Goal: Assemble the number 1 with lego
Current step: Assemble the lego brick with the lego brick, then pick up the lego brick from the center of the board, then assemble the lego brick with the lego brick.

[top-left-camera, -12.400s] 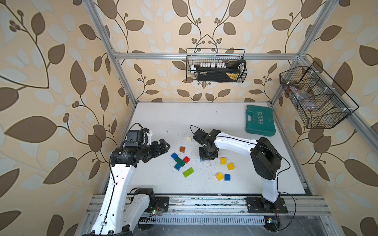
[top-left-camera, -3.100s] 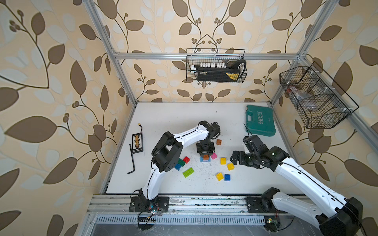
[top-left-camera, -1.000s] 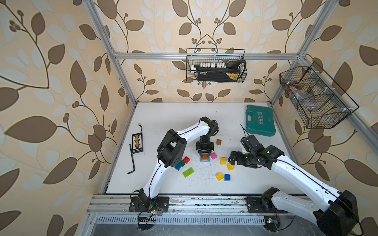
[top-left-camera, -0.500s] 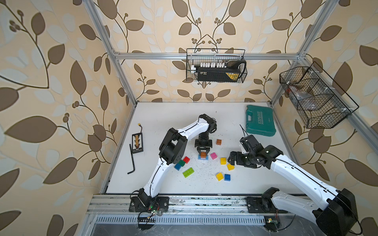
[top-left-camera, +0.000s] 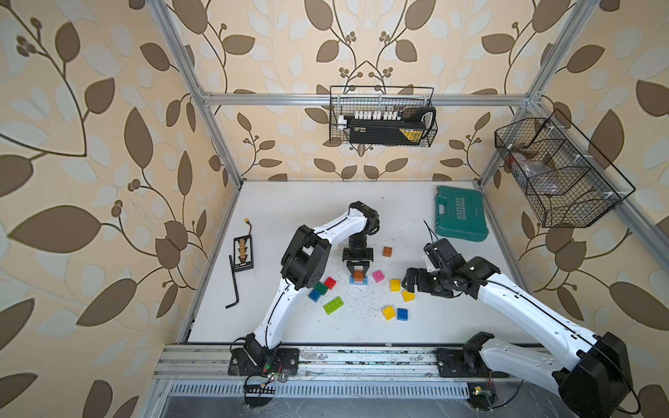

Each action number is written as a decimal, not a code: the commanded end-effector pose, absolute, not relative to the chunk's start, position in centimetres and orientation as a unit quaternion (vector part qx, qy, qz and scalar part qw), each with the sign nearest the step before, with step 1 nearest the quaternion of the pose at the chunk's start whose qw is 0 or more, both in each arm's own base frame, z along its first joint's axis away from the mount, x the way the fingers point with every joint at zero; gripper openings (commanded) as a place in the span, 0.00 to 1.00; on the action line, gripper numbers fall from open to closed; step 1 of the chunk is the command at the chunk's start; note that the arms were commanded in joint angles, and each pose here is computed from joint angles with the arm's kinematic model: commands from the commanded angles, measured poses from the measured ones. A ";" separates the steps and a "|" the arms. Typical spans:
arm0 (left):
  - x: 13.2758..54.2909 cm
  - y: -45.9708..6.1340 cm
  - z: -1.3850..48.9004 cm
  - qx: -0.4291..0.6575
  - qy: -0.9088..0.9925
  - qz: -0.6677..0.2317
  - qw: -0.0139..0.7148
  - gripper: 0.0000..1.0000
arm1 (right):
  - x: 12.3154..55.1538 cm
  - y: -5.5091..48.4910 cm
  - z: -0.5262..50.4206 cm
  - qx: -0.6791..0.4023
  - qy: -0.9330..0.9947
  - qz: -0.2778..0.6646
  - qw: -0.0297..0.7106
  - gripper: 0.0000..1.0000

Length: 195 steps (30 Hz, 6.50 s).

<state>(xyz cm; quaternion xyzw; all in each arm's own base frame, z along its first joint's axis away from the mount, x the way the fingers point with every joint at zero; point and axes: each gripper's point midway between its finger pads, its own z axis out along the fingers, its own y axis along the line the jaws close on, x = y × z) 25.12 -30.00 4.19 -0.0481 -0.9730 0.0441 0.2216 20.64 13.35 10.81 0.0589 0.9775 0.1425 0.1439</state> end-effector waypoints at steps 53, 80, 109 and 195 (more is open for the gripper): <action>29.8 -27.5 13.2 -0.042 -0.996 0.024 0.071 0.69 | 21.1 14.8 13.3 0.027 0.974 0.173 0.145 0.99; 20.5 -11.7 20.8 0.004 -0.953 0.159 -0.257 0.99 | 29.1 23.6 6.0 -0.086 0.993 0.026 0.080 0.63; 20.4 -10.4 21.6 0.025 -0.941 0.152 -0.302 0.99 | 27.7 26.0 8.6 0.069 0.993 0.065 0.069 0.15; 18.9 -9.6 24.3 -0.009 -0.921 0.166 -0.352 0.99 | 28.5 30.2 -0.7 0.174 0.983 -0.042 -0.037 0.08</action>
